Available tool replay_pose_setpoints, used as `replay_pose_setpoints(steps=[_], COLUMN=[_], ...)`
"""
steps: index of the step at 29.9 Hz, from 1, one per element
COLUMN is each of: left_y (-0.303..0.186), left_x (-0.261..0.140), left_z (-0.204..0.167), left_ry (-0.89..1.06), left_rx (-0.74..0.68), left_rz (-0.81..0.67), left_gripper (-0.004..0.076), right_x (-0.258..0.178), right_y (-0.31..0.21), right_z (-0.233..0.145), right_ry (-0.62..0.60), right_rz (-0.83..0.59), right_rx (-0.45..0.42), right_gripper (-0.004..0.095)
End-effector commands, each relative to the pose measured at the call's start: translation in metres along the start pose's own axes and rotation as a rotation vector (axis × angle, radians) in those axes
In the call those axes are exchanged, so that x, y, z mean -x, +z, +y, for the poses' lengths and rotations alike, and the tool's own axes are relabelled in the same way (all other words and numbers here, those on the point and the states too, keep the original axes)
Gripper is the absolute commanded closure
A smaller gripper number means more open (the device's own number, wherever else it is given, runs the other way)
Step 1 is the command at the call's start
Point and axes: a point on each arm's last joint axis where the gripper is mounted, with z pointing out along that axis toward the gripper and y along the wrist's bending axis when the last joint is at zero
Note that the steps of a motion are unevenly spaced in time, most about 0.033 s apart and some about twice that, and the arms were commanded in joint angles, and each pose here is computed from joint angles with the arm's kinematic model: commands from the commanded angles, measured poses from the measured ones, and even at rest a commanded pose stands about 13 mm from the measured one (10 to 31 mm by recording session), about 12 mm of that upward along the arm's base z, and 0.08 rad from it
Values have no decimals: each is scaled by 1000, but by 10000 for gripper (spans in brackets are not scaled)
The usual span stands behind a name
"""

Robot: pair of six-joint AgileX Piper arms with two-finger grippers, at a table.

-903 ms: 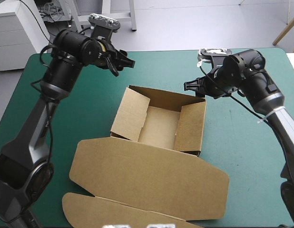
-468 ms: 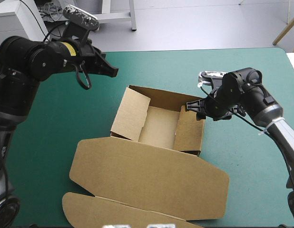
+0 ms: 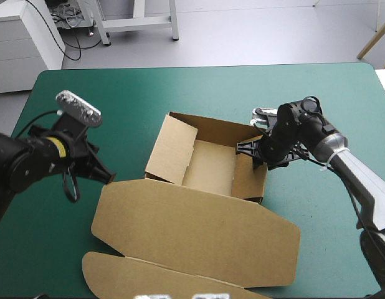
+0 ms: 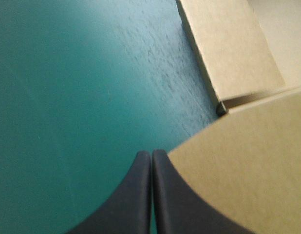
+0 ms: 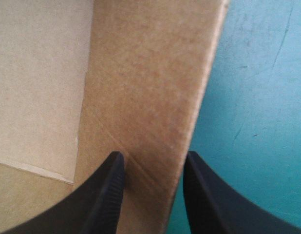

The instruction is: Fold the box

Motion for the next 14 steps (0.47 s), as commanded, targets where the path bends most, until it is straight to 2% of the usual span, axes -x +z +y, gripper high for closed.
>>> replay_pose_setpoints(steps=[1, 9, 14], left_y=[-9, -2, 9], left_x=[-25, -84, -116], left_z=[-1, -12, -18], left_ry=[0, -12, -2], left_rx=[16, 11, 10], left_rz=[-60, -60, -42], left_gripper=[734, 734, 734], right_x=[3, 6, 9], right_y=[-10, 6, 10], right_z=[1, 1, 1], right_ry=[-8, -3, 26], right_rz=[-42, -6, -11], right_rx=[20, 7, 7], right_gripper=[578, 599, 646])
